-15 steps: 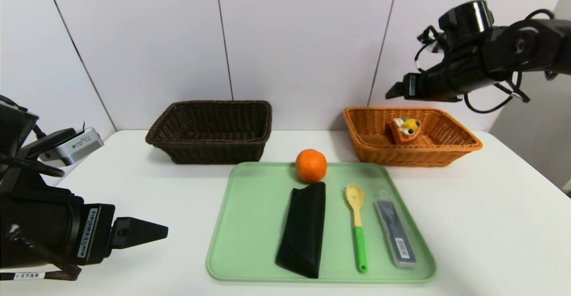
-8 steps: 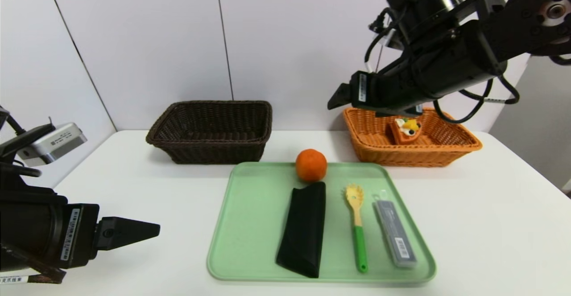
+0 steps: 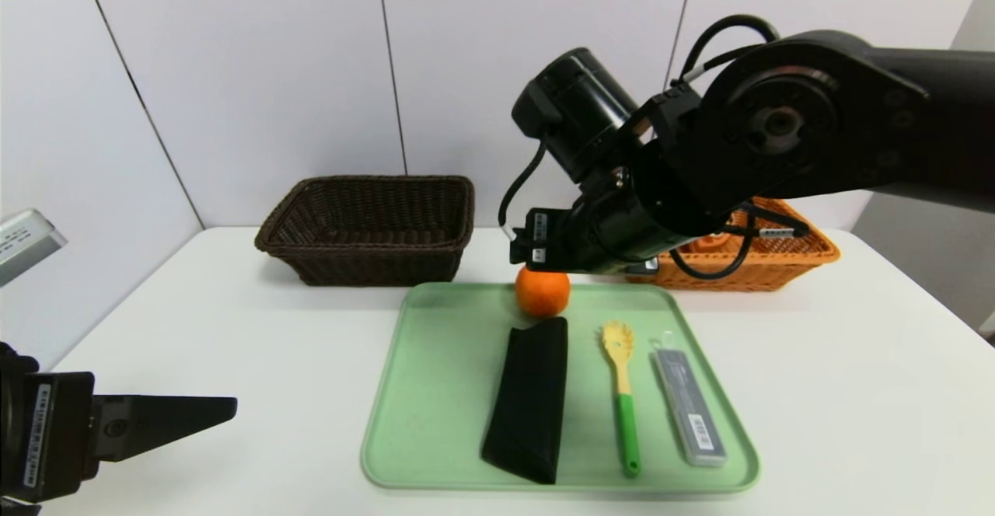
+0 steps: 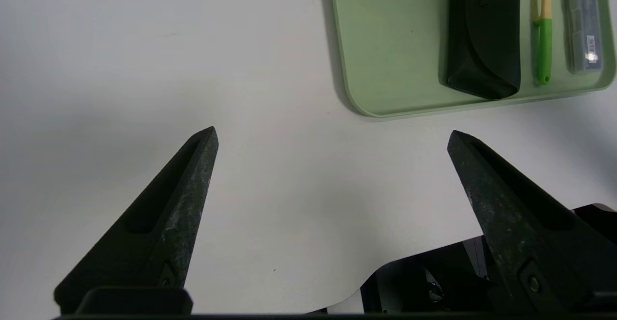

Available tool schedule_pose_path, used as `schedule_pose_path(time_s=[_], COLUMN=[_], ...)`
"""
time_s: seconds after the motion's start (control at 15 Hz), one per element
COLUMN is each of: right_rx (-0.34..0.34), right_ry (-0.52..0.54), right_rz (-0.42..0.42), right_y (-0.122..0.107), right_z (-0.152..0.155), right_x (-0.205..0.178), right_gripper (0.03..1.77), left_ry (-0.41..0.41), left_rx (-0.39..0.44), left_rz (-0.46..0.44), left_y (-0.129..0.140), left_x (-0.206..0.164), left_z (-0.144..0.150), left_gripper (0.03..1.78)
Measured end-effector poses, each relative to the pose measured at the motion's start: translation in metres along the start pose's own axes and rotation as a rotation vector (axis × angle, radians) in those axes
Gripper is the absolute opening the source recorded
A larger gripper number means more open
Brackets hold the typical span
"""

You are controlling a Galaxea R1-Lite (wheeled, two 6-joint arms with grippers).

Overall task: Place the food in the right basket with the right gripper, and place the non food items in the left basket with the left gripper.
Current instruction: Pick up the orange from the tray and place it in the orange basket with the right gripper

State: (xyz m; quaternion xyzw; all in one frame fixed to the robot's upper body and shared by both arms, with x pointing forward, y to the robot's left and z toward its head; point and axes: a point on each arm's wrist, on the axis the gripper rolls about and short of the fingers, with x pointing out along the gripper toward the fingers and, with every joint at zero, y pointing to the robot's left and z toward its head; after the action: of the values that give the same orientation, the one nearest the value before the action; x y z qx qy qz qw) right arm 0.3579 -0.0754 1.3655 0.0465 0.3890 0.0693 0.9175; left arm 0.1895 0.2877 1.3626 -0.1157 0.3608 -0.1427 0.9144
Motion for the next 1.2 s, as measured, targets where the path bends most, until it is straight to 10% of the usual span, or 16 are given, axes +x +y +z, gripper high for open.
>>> schedule_pose_path(time_s=[1.2], right_rx=[-0.037], right_ry=[0.013], right_rz=[-0.149], right_y=[0.006], right_z=[-0.013], right_x=[0.09], right_gripper=[1.7], left_ry=[-0.067], left_rx=[0.013], left_rz=[-0.052], left_y=[0.007], left_x=[-0.013], left_z=[-0.018], left_gripper=[1.69])
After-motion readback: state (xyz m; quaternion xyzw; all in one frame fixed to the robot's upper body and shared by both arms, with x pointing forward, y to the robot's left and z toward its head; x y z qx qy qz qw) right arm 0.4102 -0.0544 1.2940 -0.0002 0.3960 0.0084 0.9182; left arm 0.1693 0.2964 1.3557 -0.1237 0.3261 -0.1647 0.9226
